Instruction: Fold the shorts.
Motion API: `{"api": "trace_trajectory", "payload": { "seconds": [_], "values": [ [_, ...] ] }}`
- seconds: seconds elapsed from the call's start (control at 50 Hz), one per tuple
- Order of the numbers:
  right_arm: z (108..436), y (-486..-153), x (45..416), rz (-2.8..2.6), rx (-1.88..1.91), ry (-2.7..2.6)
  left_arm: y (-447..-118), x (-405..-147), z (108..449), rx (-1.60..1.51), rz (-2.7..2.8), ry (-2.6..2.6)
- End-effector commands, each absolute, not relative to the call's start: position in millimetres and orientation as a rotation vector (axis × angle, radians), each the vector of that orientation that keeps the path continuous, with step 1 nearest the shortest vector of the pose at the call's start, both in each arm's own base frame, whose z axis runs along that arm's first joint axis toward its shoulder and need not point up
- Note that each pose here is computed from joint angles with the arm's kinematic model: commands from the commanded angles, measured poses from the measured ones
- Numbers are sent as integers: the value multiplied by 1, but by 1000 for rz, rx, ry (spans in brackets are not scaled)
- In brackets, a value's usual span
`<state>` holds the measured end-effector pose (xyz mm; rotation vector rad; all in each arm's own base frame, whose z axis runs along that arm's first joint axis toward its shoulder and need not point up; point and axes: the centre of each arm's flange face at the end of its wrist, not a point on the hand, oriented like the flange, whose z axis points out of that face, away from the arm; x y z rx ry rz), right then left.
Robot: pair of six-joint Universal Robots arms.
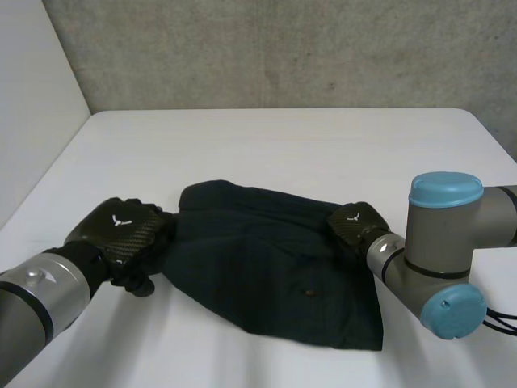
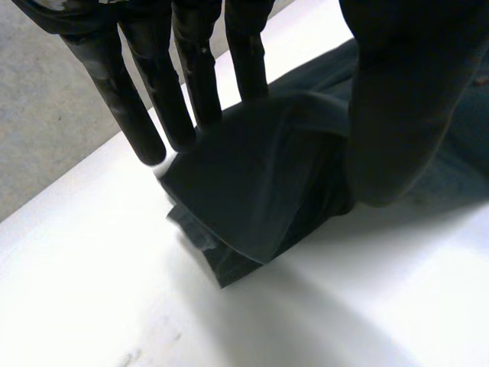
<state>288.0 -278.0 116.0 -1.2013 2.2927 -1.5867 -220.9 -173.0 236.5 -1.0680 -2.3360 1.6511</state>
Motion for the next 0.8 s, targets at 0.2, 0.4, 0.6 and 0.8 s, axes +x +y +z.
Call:
{"api": "trace_trajectory", "payload": {
  "seconds": [0.2, 0.4, 0.6, 0.8],
  "values": [
    [186, -263, 285, -1797, -1177, 2135, -233, -222, 262, -943, 1887, -2242],
    [240, -238, 282, -1932, -1250, 1920, -266, -246, 227, -897, 1708, -2287],
    [266, -220, 276, -1944, -1261, 1821, -270, -255, 195, -927, 1534, -2367],
    [264, -211, 278, -1847, -1296, 1813, -273, -273, 168, -980, 1448, -2378]
  ]
}}
